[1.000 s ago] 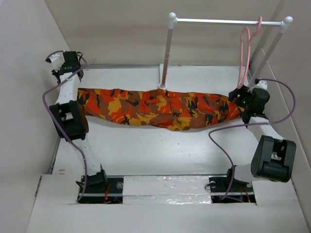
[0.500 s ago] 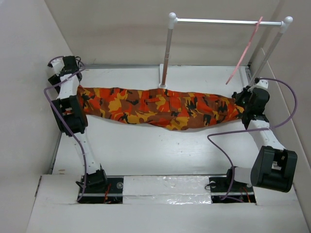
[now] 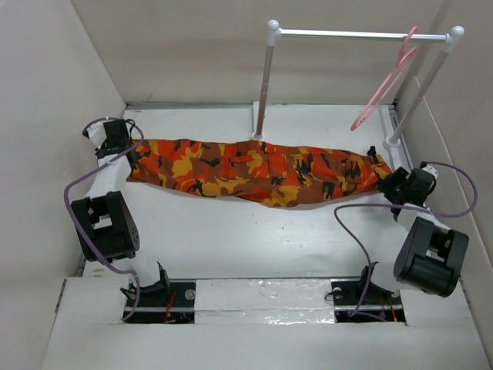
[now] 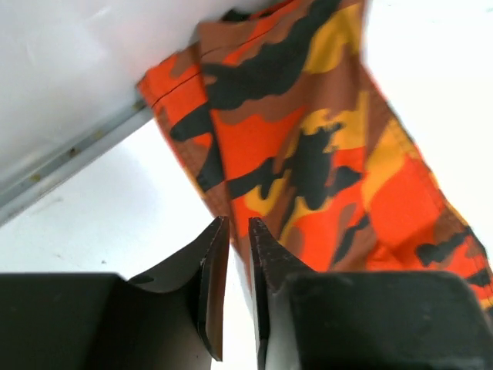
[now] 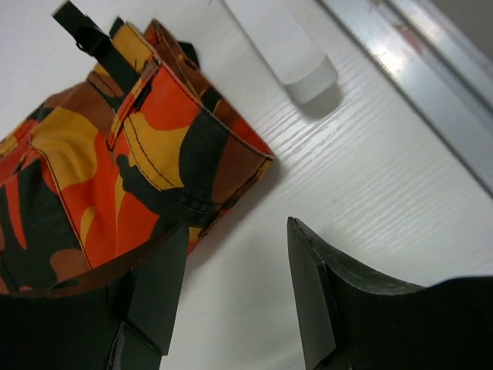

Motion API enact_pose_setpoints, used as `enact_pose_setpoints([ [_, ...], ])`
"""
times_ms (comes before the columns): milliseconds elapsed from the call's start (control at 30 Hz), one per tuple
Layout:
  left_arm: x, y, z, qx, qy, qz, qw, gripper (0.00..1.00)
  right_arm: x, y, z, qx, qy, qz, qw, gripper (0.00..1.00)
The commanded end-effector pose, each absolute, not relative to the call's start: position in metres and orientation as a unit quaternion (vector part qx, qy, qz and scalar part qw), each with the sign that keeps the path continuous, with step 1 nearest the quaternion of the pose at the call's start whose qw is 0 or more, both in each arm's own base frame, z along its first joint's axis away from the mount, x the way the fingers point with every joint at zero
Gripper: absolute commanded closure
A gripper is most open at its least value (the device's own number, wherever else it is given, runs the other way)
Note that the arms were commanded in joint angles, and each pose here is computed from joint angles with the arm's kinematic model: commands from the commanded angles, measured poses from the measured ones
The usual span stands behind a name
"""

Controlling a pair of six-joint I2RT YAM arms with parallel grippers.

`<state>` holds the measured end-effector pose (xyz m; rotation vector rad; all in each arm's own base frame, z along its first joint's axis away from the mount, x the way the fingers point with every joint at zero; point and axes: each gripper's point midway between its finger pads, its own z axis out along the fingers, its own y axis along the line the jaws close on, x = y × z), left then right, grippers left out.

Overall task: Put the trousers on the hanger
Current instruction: Fold the trousers at the center of the board.

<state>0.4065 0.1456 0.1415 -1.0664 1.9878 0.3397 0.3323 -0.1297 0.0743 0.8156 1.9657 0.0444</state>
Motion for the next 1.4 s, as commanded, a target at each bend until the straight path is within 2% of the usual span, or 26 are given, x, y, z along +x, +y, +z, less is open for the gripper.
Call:
enact_pose_setpoints([
  [0, 0.401, 0.135, 0.116, -0.439, 0.806, 0.088, 0.386, 0.82, 0.363, -0.128, 0.083, 0.327, 0.797, 0.067, 0.504, 0.4],
  [33, 0.398, 0.134, 0.111, -0.439, 0.81, 0.091, 0.377, 0.77, 0.368, -0.124, 0.079, 0.326, 0.797, 0.082, 0.502, 0.4],
  [67, 0.394, 0.135, 0.103, -0.439, 0.814, 0.096, 0.367, 0.65, 0.374, -0.115, 0.066, 0.318, 0.803, 0.113, 0.491, 0.4],
  [100, 0.391, 0.138, 0.098, -0.443, 0.815, 0.1, 0.361, 0.62, 0.38, -0.114, 0.064, 0.317, 0.801, 0.124, 0.493, 0.4],
  [167, 0.386, 0.142, 0.082, -0.449, 0.821, 0.095, 0.341, 0.55, 0.387, -0.103, 0.047, 0.322, 0.806, 0.158, 0.472, 0.41],
  [267, 0.384, 0.146, 0.061, -0.46, 0.827, 0.083, 0.314, 0.56, 0.396, -0.098, 0.046, 0.331, 0.794, 0.18, 0.477, 0.47],
  [367, 0.385, 0.149, 0.044, -0.464, 0.832, 0.083, 0.292, 0.56, 0.403, -0.094, 0.045, 0.337, 0.791, 0.182, 0.477, 0.65],
  [400, 0.387, 0.15, 0.038, -0.464, 0.834, 0.085, 0.287, 0.56, 0.405, -0.095, 0.047, 0.339, 0.787, 0.183, 0.481, 0.82],
  [467, 0.396, 0.152, 0.038, -0.464, 0.833, 0.082, 0.291, 0.55, 0.403, -0.094, 0.049, 0.345, 0.78, 0.187, 0.487, 1.0],
  [633, 0.41, 0.154, 0.033, -0.465, 0.83, 0.074, 0.298, 0.55, 0.386, -0.109, 0.065, 0.357, 0.764, 0.16, 0.514, 1.0],
  [667, 0.411, 0.155, 0.03, -0.468, 0.829, 0.076, 0.296, 0.61, 0.379, -0.119, 0.081, 0.351, 0.759, 0.133, 0.533, 1.0],
  [733, 0.415, 0.158, 0.029, -0.47, 0.827, 0.078, 0.299, 0.65, 0.36, -0.128, 0.082, 0.363, 0.769, 0.093, 0.517, 1.0],
  [767, 0.418, 0.16, 0.03, -0.469, 0.826, 0.082, 0.302, 0.73, 0.35, -0.137, 0.101, 0.352, 0.764, 0.06, 0.538, 1.0],
  [833, 0.421, 0.164, 0.032, -0.468, 0.824, 0.09, 0.306, 0.84, 0.328, -0.147, 0.102, 0.364, 0.768, 0.026, 0.527, 1.0],
  [867, 0.425, 0.163, 0.036, -0.464, 0.823, 0.096, 0.312, 0.93, 0.319, -0.152, 0.105, 0.364, 0.767, 0.007, 0.529, 1.0],
  [933, 0.429, 0.161, 0.04, -0.458, 0.824, 0.101, 0.317, 1.0, 0.293, -0.164, 0.105, 0.38, 0.758, -0.017, 0.53, 1.0],
  [1033, 0.428, 0.163, 0.05, -0.461, 0.816, 0.119, 0.329, 1.0, 0.249, -0.183, 0.087, 0.411, 0.756, -0.045, 0.507, 1.0],
  [1200, 0.401, 0.171, 0.064, -0.467, 0.8, 0.168, 0.338, 1.0, 0.208, -0.179, 0.074, 0.417, 0.772, -0.045, 0.478, 1.0],
  [1367, 0.358, 0.172, 0.086, -0.478, 0.779, 0.196, 0.355, 1.0, 0.185, -0.187, 0.122, 0.398, 0.757, -0.111, 0.505, 1.0],
])
